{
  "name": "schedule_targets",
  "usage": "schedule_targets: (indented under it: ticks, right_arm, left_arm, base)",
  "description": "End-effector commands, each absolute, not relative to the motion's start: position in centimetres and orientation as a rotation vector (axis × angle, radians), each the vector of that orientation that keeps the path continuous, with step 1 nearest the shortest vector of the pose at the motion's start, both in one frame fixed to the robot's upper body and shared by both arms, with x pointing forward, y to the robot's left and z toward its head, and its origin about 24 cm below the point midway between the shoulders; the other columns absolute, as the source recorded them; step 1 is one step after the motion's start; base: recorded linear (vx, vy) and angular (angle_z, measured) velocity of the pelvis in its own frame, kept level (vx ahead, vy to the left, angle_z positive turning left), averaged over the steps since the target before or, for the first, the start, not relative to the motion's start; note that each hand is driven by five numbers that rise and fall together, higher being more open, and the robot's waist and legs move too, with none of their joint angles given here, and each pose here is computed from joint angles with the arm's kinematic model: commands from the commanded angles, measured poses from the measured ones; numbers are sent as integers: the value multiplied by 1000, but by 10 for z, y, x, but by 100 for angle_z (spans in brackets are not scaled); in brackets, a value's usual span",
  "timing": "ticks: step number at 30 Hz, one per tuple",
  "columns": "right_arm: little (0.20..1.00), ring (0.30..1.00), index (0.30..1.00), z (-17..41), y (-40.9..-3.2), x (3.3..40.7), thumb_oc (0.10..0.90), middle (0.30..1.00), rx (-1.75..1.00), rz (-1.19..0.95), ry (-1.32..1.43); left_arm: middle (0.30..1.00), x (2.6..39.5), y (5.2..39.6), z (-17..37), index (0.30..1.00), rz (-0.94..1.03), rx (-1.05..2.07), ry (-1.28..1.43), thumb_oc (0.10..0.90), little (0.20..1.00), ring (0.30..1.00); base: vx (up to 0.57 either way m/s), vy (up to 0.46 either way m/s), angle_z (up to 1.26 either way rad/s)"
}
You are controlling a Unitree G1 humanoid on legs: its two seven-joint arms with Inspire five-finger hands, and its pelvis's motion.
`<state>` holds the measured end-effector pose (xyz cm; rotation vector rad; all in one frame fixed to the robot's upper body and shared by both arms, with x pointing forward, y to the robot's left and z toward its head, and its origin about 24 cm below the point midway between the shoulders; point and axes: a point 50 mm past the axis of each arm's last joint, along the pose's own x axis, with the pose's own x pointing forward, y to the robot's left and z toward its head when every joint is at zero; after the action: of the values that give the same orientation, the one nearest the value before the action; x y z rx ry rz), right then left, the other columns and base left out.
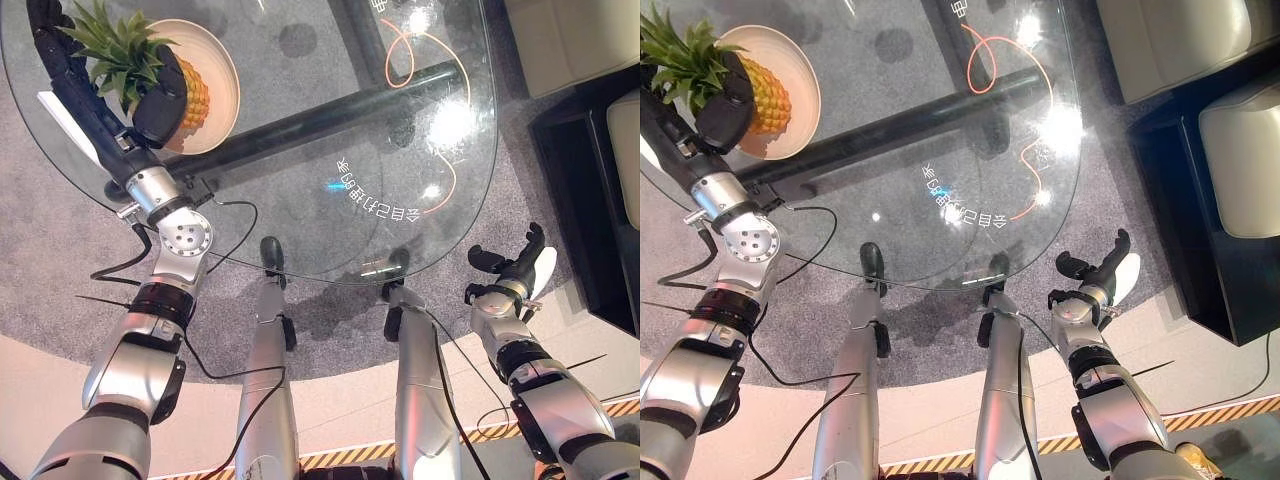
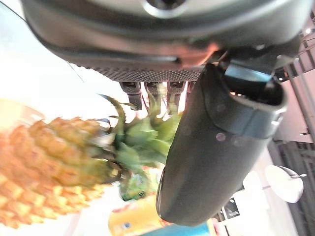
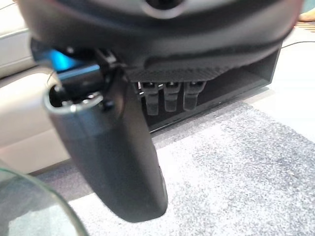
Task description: Pick up the fruit to the plate
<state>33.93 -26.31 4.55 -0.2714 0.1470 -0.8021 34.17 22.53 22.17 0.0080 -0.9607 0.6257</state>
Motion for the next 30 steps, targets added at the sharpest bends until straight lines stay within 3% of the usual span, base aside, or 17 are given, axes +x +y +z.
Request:
schedule_targets:
  ticks: [1,12,18,21,25,30]
  right_arm:
    - [900,900,900,36,-290,317,800,900,-289,-955,150]
    - [900,900,900,28,-294,310,800,900,-283,-972,195]
    - [900,900,900,2,-297,291,800,900,-291,-949,283]
    - [900,900,900,-17,-306,270,800,900,-305,-929,355]
    - [900,900,900,-61,-323,211,800,900,-348,-876,551]
    - [900,900,900,-96,-322,160,800,900,-352,-786,767]
  left_arm:
    - [900,325,218,265,900,582,-113,-1236,800,900,900]
    - [900,313,215,280,900,492,-165,-1292,800,900,900]
    - [900,318,235,268,900,439,-159,-1128,800,900,900]
    - [900,320,262,237,900,480,-207,-957,800,900,900]
    - [900,309,297,162,900,587,-181,-639,800,900,900]
    - [900,284,316,62,900,594,-61,-177,800,900,900]
  base:
    - [-37,-23,1]
    - [-30,-8,3]
    - [-1,-7,2]
    - [34,33,1]
    - [189,50,-11]
    - [212,6,3]
